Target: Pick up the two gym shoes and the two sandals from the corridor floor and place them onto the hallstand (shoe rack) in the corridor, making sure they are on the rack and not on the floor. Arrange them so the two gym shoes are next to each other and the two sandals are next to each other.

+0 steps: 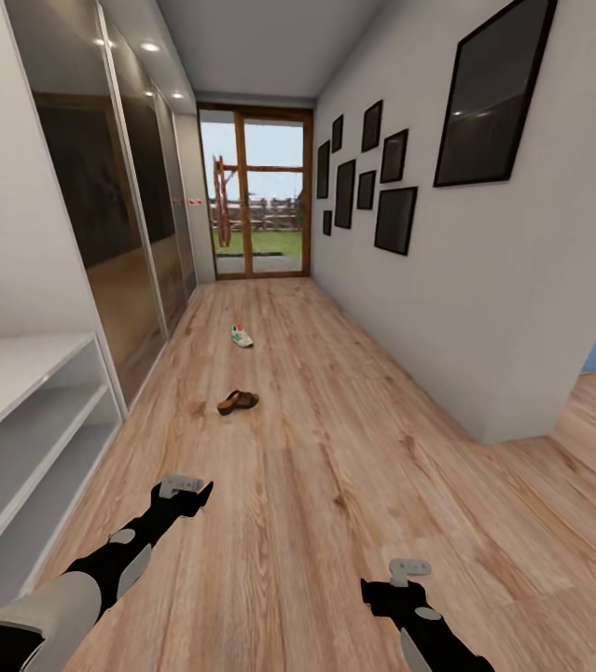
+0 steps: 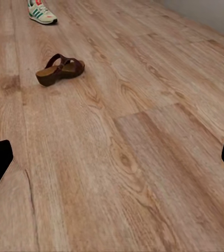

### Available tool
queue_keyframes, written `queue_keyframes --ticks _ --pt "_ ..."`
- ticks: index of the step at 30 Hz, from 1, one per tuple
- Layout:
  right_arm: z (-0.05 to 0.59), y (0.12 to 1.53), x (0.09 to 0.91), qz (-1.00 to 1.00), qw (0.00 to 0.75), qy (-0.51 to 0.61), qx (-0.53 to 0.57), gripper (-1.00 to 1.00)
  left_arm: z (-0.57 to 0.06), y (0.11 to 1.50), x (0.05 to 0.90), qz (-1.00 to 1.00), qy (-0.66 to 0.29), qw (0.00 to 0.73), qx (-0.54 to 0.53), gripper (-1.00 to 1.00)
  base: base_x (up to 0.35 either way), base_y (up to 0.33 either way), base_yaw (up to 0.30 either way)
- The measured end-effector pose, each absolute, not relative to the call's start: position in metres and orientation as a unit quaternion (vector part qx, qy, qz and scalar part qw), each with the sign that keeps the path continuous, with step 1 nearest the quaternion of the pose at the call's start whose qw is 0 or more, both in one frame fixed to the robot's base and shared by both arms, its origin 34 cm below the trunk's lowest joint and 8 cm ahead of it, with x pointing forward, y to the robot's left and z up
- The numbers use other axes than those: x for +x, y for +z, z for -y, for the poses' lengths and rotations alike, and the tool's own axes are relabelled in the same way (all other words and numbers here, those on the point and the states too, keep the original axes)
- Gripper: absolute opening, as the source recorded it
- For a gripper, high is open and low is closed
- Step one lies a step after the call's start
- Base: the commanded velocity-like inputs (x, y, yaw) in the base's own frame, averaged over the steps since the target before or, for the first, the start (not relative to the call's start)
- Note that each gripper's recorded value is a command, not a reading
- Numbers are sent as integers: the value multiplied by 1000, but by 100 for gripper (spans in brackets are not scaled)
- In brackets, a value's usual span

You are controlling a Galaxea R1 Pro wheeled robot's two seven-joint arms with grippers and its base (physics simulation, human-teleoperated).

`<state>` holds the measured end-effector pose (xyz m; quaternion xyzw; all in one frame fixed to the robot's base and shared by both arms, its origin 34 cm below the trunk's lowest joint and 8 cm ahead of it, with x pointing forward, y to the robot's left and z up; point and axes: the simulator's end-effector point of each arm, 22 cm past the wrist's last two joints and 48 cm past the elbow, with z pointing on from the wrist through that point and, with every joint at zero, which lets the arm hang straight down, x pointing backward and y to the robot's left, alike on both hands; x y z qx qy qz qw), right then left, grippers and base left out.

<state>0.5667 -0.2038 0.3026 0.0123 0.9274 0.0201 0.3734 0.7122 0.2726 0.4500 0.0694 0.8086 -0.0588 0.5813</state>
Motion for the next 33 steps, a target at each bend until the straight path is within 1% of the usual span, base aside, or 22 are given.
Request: queue_keyframes --ticks 20,33 --pt "204 303 567 -927 373 20 12 100 -271 450 712 -809 -60 581 70 100 309 119 0" --pt "204 303 567 -927 373 20 12 100 -271 450 712 -809 -59 581 70 100 323 87 0"
